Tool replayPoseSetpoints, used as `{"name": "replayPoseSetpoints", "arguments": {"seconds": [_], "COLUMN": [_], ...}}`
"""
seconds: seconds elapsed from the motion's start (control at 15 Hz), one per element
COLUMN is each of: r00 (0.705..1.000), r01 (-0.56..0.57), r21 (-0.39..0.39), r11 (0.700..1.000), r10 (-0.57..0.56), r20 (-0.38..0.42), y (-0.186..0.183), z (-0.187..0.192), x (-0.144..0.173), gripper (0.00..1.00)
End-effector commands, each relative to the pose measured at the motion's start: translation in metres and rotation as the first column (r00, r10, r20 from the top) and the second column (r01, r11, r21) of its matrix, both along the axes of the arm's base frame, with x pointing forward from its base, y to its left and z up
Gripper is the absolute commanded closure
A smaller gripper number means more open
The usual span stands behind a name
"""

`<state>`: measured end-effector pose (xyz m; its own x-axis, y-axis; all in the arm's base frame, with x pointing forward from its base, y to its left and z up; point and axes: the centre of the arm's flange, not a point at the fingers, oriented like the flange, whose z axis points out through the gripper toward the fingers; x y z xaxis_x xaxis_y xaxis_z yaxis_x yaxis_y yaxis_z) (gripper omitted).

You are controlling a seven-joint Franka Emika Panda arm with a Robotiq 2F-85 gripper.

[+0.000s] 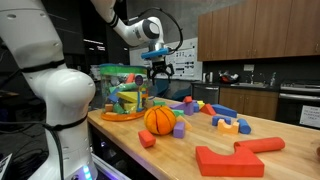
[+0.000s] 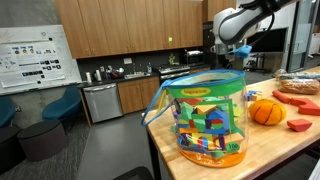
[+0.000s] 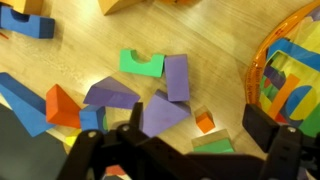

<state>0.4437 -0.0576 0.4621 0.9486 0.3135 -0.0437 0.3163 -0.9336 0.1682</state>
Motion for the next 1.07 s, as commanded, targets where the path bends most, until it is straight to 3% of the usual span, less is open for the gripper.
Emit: {"name": "replayPoseSetpoints", "arguments": {"seconds": [0.0, 0.6, 1.0], "r00": [0.999, 0.999, 0.996], "r01": [0.050, 0.045, 0.050], "r21": [0.056, 0.044, 0.023], "r11": [0.997, 0.998, 0.998], "r10": [-0.050, -0.045, -0.048], "r20": [0.000, 0.000, -0.078], "y": [-0.012, -0.009, 0.004], "z": [-0.024, -0.025, -0.059], "x": [0.003, 0.006, 0.025], "gripper": [0.00, 0.00, 0.00]}}
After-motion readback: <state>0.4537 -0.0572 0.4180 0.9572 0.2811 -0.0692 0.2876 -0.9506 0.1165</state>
